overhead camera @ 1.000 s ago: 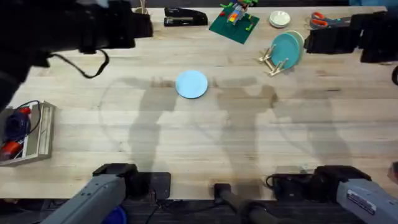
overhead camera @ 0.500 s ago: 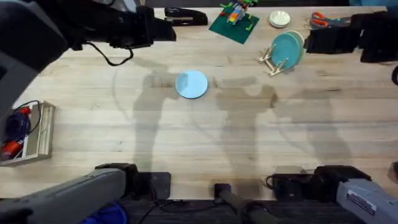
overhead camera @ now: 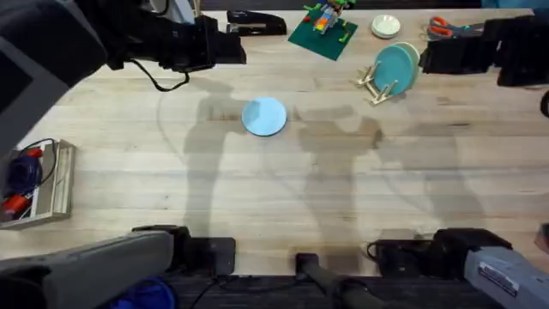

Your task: Pick up the plates from the table one by one and place each into a slot on the dish rack.

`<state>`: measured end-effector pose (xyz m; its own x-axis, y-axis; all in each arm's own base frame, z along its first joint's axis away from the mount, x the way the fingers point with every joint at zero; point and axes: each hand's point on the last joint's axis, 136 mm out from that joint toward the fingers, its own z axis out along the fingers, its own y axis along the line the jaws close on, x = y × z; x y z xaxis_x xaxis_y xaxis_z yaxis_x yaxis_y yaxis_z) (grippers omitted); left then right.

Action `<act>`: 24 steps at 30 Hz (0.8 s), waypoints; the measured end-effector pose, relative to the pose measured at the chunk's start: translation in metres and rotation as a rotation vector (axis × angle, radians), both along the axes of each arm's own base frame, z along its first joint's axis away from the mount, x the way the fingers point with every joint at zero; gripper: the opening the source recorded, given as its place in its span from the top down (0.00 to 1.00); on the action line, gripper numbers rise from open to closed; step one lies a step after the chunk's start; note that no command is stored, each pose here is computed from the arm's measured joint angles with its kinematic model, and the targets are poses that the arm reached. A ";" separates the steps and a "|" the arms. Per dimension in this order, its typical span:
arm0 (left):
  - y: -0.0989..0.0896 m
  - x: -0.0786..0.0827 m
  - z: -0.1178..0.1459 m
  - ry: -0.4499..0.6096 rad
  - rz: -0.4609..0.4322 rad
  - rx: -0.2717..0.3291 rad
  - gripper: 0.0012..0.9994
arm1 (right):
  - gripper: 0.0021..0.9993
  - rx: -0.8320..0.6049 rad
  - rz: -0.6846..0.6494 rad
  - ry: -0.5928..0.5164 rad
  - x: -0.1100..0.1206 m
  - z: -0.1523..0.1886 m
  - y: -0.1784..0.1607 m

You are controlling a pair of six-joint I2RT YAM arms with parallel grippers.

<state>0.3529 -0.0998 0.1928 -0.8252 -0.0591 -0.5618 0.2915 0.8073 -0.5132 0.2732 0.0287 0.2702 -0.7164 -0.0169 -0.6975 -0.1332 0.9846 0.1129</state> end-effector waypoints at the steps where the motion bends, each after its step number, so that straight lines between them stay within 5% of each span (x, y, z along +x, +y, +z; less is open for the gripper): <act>1: 0.000 0.000 0.000 0.001 -0.001 -0.001 0.96 | 0.00 0.000 0.000 0.000 0.000 0.000 0.000; 24: 0.008 -0.007 -0.012 0.031 -0.001 0.074 0.96 | 0.01 0.000 0.000 0.000 0.000 0.000 0.000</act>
<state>0.3454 -0.0914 0.1804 -0.8424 -0.0174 -0.5385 0.2775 0.8427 -0.4613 0.2733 0.0287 0.2702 -0.7162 -0.0169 -0.6977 -0.1331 0.9847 0.1129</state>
